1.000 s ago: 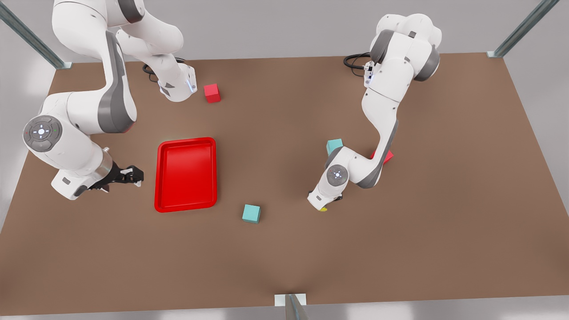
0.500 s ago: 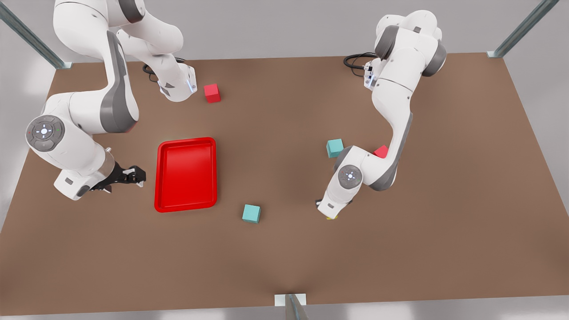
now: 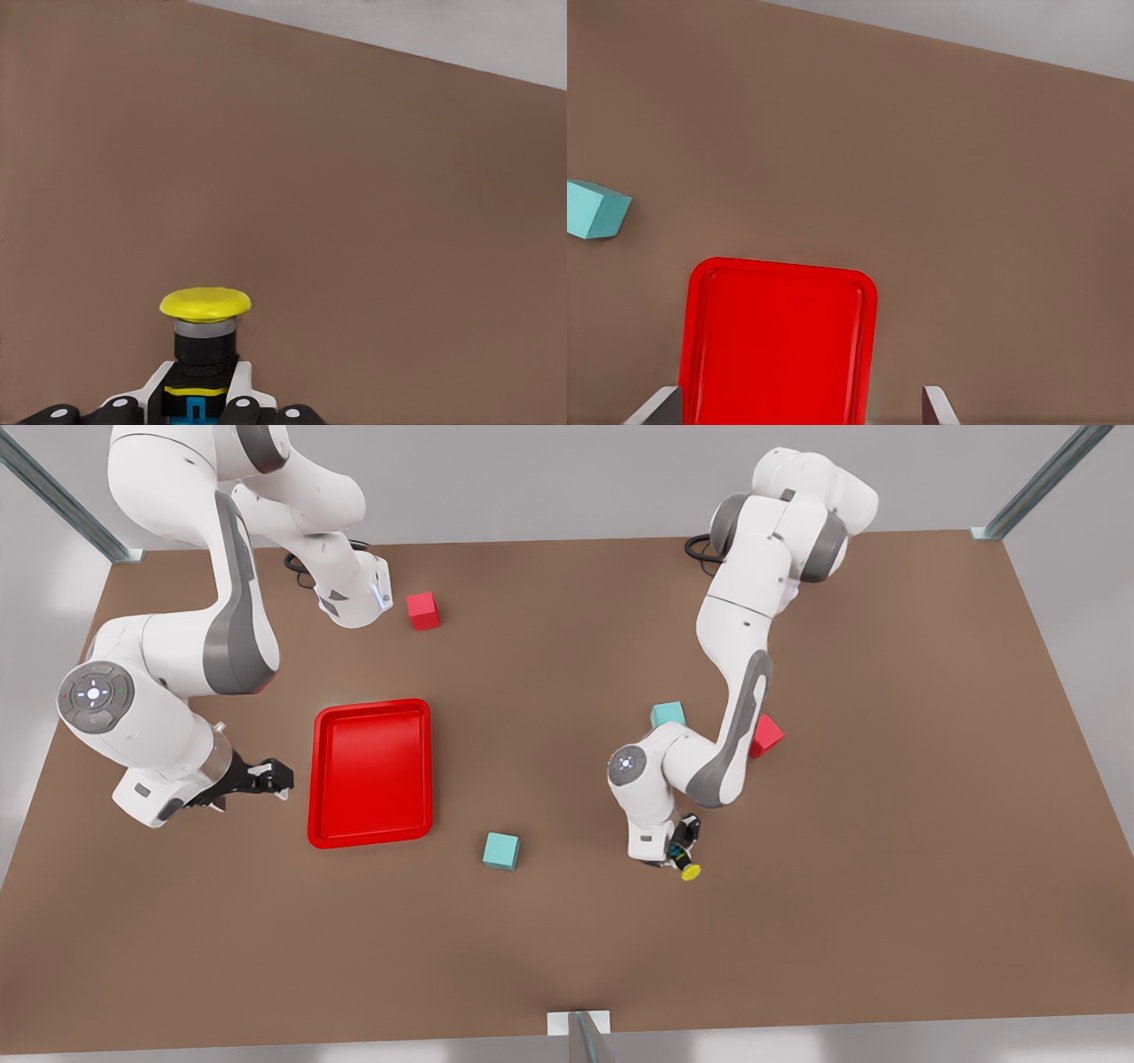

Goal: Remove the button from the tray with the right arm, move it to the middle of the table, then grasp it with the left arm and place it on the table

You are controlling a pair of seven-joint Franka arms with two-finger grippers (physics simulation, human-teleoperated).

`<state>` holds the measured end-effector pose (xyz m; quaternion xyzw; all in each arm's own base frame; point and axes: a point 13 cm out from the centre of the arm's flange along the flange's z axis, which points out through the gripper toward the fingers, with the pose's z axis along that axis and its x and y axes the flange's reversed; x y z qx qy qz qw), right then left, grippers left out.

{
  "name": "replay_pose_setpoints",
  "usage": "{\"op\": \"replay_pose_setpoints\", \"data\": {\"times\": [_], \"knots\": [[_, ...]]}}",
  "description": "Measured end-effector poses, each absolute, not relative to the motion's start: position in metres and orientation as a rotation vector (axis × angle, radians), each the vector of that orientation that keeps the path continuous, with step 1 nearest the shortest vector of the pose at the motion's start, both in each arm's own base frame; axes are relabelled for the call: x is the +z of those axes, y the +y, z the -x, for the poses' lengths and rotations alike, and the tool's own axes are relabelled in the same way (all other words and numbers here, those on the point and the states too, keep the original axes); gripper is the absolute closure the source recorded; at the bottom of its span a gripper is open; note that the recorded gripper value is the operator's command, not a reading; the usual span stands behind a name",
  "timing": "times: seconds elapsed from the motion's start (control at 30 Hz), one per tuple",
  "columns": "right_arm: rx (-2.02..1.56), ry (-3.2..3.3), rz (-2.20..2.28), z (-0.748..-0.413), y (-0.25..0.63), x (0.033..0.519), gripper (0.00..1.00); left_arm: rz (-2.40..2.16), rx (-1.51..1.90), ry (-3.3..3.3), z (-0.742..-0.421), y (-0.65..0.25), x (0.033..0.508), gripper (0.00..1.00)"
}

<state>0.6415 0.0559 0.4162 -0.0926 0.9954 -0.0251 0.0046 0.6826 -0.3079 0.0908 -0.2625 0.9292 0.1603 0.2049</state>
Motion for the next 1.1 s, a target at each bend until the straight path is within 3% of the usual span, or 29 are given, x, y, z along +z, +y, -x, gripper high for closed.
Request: {"op": "replay_pose_setpoints", "data": {"times": [0.13, 0.4, 1.1], "knots": [[-0.078, 3.122, 0.287, -0.645, 0.056, 0.409, 0.00, 0.869, 0.563, 2.393, -0.687, -0.295, 0.089, 0.57], [-0.077, 3.123, 0.259, -0.648, 0.049, 0.405, 0.00, 1.082, 0.777, 2.075, -0.662, -0.258, 0.058, 0.57], [-0.078, 3.130, 0.224, -0.649, 0.040, 0.402, 0.00, 1.143, 0.877, 1.586, -0.631, -0.230, 0.049, 0.57]]}}
